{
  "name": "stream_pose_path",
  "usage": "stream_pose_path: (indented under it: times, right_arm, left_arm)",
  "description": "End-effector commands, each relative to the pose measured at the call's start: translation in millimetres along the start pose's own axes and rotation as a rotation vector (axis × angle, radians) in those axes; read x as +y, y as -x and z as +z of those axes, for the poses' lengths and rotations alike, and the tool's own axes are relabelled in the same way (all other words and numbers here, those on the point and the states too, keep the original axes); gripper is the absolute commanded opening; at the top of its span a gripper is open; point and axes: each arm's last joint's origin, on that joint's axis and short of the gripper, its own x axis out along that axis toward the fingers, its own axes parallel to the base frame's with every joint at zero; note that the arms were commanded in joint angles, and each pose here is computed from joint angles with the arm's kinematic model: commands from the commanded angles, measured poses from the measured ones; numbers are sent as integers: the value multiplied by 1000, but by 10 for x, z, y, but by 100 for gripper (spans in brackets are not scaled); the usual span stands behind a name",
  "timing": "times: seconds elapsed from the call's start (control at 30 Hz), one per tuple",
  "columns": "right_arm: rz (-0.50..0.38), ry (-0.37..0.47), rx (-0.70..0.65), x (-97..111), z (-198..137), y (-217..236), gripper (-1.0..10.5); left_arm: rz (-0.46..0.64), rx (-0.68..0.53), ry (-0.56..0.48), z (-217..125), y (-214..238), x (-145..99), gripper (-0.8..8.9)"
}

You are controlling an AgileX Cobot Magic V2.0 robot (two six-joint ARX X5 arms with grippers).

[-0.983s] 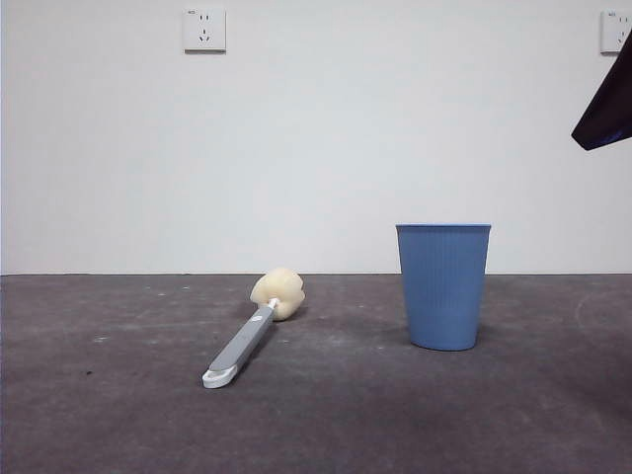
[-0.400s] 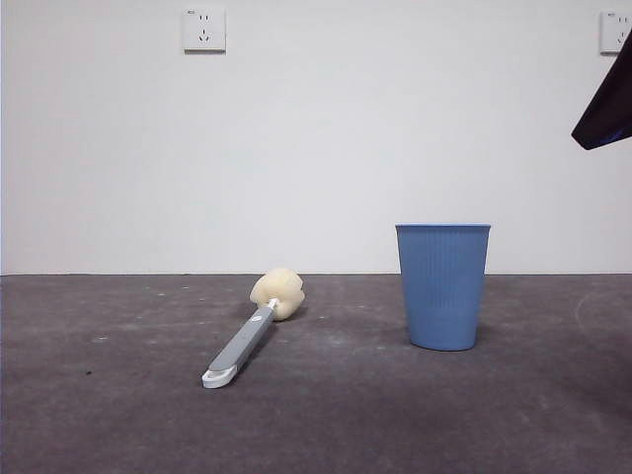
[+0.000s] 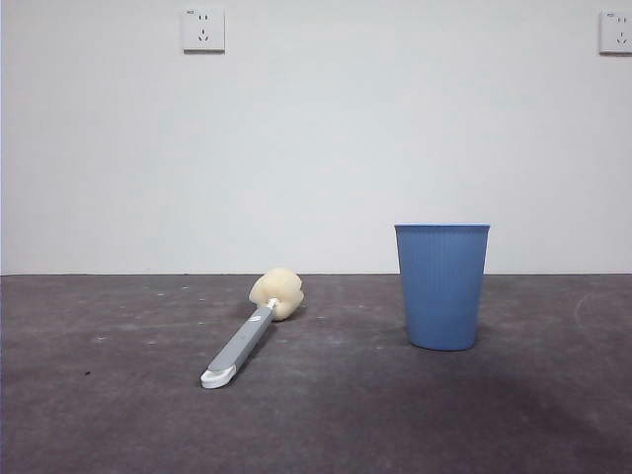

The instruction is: Pick up the cup brush,pick up the cup,insert the brush into the cup,clean the cup,put the cup brush back,put the cup back to the fixed position on the table

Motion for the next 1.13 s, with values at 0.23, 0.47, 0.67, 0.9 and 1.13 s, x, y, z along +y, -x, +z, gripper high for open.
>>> stream_pose_path:
  times: [0.23,0.47,0.67,0.9,1.13]
  right_arm:
    - [-75,-43,-37,-101,-708,-75,1]
    - [-77,-68,14,-107,-859,-105,1]
    - [-76,-70,12,-107,-858,-105,1]
    - [-79,-68,16,-108,-860,-108,1]
    - [-79,-68,16,-109,-860,-108,1]
  left_arm:
    - [2,7,8,-40,-13,8,-3]
    - [2,7,7,-40,-13,8,-3]
    - [2,7,7,-40,-13,8,-3]
    - [2,7,7,-40,-13,8,-3]
    - [2,7,7,-40,-13,8,-3]
